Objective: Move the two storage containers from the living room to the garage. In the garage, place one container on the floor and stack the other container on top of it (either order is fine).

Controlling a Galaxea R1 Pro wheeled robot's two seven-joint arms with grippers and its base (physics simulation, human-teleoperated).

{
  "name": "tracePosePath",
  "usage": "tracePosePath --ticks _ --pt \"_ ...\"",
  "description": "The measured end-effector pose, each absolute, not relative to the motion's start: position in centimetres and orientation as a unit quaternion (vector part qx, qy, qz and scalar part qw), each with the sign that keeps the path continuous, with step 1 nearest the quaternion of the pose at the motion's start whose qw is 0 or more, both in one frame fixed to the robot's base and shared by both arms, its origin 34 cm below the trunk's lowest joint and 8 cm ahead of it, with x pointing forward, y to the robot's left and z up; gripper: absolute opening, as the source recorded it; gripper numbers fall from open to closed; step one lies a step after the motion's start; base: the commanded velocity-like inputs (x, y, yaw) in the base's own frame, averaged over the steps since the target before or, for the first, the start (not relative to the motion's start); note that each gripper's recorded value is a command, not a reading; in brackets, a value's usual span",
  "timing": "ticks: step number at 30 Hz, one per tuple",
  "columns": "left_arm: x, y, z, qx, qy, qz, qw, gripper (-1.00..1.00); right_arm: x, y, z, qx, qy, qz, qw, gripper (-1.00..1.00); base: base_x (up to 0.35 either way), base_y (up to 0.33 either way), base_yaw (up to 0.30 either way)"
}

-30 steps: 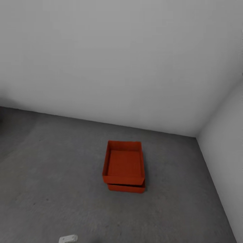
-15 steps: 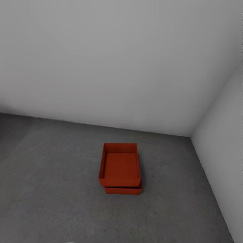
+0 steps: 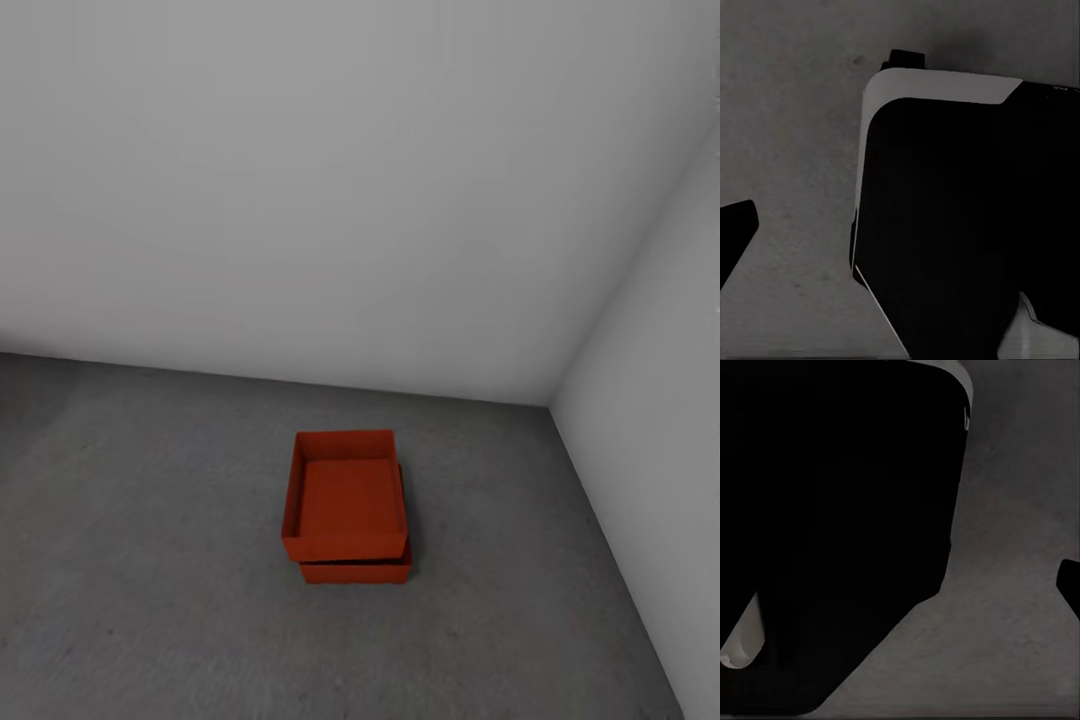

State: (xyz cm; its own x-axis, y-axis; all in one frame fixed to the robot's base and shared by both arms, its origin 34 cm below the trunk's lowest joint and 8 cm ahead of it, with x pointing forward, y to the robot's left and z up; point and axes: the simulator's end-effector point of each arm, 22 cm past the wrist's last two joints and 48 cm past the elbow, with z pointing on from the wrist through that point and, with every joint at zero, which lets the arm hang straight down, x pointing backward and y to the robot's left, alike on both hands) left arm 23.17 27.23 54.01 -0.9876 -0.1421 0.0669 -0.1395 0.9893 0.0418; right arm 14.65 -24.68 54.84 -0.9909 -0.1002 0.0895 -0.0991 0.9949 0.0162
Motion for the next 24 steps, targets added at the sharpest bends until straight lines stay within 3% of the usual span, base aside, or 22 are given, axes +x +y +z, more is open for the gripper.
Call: tracePosePath --ticks 24 --pt "21.2 27.4 54.5 0.071 -0.997 -0.019 0.015 1.00 14.0 -25.7 55.3 0.051 -0.999 0.000 0.017 1.00 0.000 0.000 -0.109"
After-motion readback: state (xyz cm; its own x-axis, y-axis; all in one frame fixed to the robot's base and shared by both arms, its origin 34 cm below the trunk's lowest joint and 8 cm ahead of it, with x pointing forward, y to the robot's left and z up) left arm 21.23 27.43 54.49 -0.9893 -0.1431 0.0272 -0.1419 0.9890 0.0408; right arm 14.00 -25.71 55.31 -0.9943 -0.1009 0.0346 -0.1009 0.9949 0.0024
